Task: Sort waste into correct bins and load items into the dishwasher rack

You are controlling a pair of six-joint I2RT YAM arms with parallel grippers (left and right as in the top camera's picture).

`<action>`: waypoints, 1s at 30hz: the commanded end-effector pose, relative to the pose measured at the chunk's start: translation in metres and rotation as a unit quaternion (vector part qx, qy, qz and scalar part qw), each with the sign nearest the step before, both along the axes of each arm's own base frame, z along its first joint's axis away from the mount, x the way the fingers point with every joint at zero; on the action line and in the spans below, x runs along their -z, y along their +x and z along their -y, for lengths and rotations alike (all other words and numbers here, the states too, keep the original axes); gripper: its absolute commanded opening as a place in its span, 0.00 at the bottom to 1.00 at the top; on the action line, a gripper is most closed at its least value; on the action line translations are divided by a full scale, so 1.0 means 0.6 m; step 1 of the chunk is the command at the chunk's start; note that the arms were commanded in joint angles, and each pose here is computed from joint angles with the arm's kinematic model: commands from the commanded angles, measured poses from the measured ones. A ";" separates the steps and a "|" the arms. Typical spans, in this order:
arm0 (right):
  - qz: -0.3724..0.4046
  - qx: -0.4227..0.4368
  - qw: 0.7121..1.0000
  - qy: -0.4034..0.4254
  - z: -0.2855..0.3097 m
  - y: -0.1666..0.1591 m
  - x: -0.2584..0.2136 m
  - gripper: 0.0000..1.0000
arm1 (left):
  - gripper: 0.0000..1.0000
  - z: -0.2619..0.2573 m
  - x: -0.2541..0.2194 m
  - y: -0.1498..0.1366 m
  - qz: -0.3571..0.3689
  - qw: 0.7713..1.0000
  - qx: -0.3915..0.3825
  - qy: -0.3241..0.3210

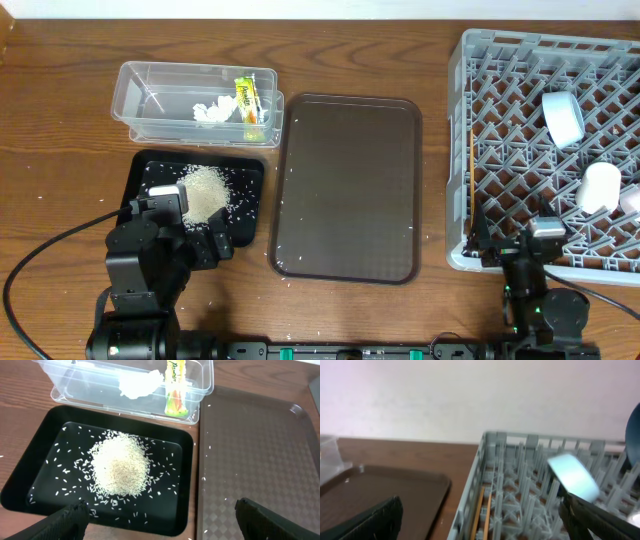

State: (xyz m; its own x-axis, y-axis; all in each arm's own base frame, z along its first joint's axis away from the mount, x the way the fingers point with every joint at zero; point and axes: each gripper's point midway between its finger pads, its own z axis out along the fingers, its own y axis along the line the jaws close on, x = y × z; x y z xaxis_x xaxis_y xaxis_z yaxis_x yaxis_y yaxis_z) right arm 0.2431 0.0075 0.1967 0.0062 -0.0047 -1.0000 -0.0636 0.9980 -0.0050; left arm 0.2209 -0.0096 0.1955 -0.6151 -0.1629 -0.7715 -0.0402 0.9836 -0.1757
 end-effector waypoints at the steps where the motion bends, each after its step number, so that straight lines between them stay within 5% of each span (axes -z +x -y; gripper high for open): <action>1: -0.003 0.005 1.000 -0.006 0.001 0.006 0.028 0.99 | 0.96 0.000 -0.001 0.001 0.003 1.000 0.001 0.002; 4: -0.048 0.024 0.999 -0.005 0.012 0.006 0.072 0.99 | 0.96 0.000 -0.001 0.001 0.003 1.000 0.001 0.002; 30: -0.049 0.027 0.998 -0.005 0.014 0.007 0.073 0.99 | 0.96 0.000 -0.001 0.001 0.003 1.000 0.001 0.002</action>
State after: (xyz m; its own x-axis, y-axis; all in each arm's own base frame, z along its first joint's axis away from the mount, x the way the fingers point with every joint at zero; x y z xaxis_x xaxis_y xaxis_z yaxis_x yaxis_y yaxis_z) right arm 0.2473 -0.0030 0.1534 -0.0919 -0.0011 -0.9958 -0.0041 1.0000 -0.0008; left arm 0.2209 -0.0096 0.1955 -0.6151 -0.1629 -0.7715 -0.0402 0.9836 -0.1757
